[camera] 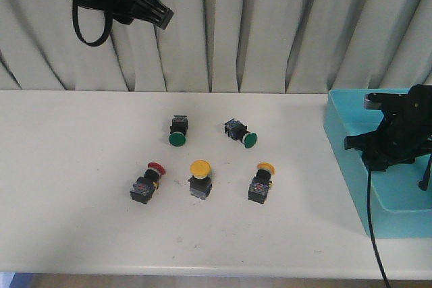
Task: Pick red and yellow buttons and place in box
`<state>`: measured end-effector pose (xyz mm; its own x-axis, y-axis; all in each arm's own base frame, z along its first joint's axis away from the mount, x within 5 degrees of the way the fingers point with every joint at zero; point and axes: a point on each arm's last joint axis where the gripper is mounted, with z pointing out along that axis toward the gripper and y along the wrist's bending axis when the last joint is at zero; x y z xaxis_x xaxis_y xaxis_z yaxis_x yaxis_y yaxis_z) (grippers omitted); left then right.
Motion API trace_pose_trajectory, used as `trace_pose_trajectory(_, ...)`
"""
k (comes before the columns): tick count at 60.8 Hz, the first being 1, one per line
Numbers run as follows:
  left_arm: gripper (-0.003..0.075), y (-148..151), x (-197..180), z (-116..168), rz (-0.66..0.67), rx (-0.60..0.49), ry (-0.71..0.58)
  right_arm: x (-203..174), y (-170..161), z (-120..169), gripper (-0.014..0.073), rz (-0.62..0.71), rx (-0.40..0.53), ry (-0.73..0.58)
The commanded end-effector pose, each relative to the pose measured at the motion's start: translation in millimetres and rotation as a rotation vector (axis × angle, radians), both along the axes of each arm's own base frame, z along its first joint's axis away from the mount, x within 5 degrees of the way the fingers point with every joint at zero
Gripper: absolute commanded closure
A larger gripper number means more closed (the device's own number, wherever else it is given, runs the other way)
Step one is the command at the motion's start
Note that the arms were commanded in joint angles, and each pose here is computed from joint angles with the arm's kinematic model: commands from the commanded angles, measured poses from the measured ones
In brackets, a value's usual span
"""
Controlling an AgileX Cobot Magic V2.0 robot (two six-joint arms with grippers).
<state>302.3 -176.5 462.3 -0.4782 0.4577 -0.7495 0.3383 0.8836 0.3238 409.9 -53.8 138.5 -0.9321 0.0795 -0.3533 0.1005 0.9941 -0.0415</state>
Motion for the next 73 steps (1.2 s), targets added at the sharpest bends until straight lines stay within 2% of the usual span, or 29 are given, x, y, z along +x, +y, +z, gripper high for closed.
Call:
trace_pose_trajectory(1, 0.0324, 7.2, -10.7, 25.8, -0.012, -0.051, -0.117, 8.9, -3.9, 33.3, 0.0196, 0.013, -0.029, -0.13)
trace_pose_trajectory(14, 0.0324, 7.0, -10.6, 26.1, -0.014, -0.053, -0.12, 4.0, -3.0, 72.5, 0.0178, 0.011, -0.039, -0.206)
trace_pose_trajectory(28, 0.0324, 6.8, -10.5, 26.4, -0.016, -0.054, -0.123, -23.9, 3.5, 153.4, 0.0178, 0.021, -0.05, -0.382)
trace_pose_trajectory(34, 0.0324, 6.4, -10.2, 27.0, -0.014, -0.067, -0.129, -45.5, 10.0, 193.4, 0.0178, 0.043, -0.027, -0.472)
trace_pose_trajectory(41, 0.0322, 4.6, -9.3, 28.1, 0.004, -0.13, -0.137, -80.2, 19.4, 240.2, 0.0178, 0.084, -0.003, -0.591)
trace_pose_trajectory(49, 0.0322, -3.4, -2.8, 20.5, -0.009, -0.154, -0.114, -122.9, 30.4, 273.4, 0.0178, 0.125, 0.026, -0.734)
trace_pose_trajectory(59, 0.0322, -20.7, 13.5, -1.7, -0.034, -0.169, -0.052, -182.2, 42.2, 286.9, 0.0178, 0.173, -0.008, -0.952)
trace_pose_trajectory(66, 0.0322, -31.6, 23.9, -16.6, -0.049, -0.178, -0.016, -216.8, 53.2, 281.7, 0.0178, 0.218, -0.068, -1.104)
trace_pose_trajectory(73, 0.0321, -43.9, 38.3, -37.2, -0.058, -0.166, 0.017, -238.2, 65.7, 270.2, 0.0178, 0.28, -0.078, -1.181)
